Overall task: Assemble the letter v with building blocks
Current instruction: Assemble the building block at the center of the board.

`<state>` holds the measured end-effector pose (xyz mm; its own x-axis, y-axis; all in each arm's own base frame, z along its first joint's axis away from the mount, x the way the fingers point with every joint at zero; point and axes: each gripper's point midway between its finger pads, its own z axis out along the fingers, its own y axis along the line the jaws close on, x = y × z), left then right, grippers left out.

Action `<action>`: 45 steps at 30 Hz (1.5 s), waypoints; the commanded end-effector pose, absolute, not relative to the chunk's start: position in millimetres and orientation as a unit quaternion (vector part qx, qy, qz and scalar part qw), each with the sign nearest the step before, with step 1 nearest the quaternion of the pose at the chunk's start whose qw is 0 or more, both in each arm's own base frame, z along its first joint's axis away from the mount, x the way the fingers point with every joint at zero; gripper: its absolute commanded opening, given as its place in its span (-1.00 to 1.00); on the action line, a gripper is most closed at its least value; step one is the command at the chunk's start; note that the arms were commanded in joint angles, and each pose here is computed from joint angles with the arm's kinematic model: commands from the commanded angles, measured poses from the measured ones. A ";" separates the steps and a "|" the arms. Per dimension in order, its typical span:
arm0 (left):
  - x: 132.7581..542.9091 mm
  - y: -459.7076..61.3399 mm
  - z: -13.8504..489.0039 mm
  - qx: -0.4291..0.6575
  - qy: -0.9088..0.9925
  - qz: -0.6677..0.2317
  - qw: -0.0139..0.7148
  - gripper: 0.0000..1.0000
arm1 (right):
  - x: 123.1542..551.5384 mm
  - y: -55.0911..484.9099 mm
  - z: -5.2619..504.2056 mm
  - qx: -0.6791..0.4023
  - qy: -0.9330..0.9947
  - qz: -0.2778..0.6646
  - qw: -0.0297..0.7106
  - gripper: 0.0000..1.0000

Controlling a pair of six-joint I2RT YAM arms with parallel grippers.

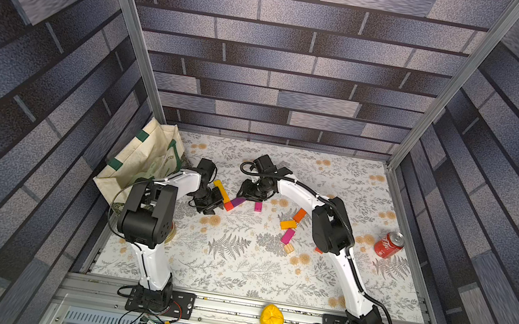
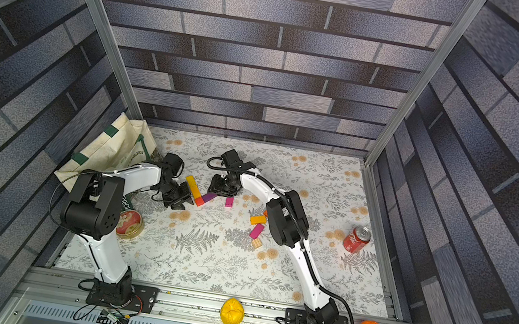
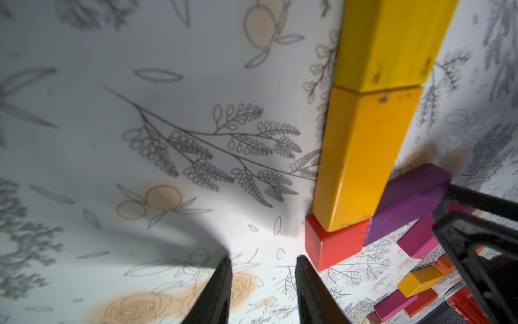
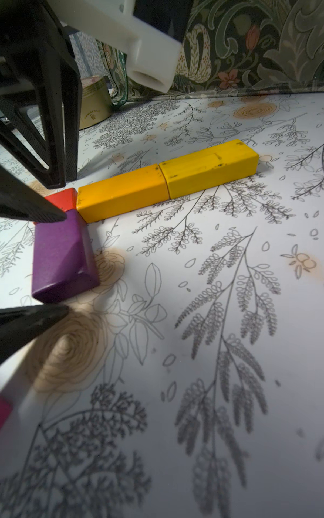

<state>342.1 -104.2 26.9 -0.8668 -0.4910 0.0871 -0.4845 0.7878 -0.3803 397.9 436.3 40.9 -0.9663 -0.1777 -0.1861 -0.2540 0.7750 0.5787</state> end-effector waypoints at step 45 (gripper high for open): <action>317.6 -89.1 -23.5 -0.274 0.954 -0.109 -0.048 -0.21 | 395.4 427.9 39.3 -0.101 0.943 0.311 0.057 0.01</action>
<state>347.8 -108.6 24.8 -0.8661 -0.4913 0.0916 -0.4892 0.7958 -0.3570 398.8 437.8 39.4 -0.9650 -0.1713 -0.1983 -0.2570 0.7666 0.5885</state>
